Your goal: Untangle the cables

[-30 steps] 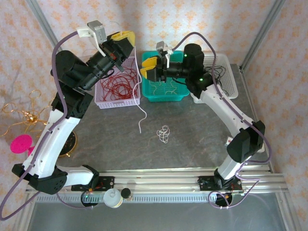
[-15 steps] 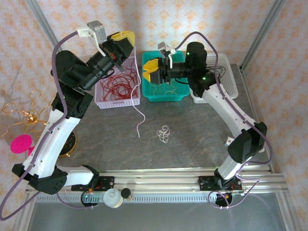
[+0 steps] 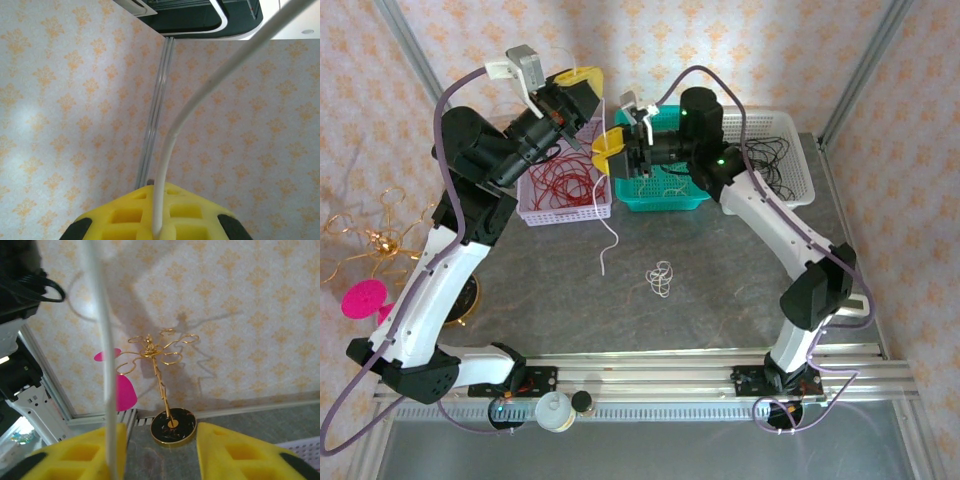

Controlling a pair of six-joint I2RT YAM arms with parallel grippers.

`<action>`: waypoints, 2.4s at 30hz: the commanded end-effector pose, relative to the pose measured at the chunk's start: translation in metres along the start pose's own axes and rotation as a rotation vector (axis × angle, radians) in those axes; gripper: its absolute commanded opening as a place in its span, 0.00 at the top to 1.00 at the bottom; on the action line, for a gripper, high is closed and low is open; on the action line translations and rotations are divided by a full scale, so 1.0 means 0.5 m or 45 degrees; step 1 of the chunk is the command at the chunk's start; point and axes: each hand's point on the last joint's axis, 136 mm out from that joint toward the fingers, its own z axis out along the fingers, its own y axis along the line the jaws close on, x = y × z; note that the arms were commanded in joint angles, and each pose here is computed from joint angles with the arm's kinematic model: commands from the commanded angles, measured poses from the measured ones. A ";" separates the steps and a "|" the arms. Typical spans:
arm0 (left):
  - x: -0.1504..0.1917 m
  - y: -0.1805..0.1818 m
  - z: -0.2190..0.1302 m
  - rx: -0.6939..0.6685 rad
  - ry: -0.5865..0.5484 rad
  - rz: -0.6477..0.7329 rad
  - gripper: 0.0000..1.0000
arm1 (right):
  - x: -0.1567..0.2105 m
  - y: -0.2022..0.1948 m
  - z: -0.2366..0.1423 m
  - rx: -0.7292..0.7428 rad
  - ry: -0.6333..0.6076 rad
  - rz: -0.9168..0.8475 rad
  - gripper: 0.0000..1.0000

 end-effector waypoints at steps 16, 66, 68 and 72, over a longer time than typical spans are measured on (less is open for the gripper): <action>0.058 0.103 -0.055 -0.364 -0.021 -0.052 0.33 | -0.134 -0.174 -0.144 0.638 -0.261 0.137 1.00; 0.221 0.166 -0.131 -0.551 0.190 -0.164 0.21 | 0.451 -0.558 -0.268 1.327 0.395 0.647 1.00; 0.222 0.168 -0.132 -0.553 0.188 -0.164 0.21 | 0.449 -0.565 -0.257 1.293 0.374 0.642 1.00; 0.234 0.172 -0.131 -0.557 0.206 -0.170 0.21 | 0.437 -0.589 -0.227 1.216 0.332 0.632 1.00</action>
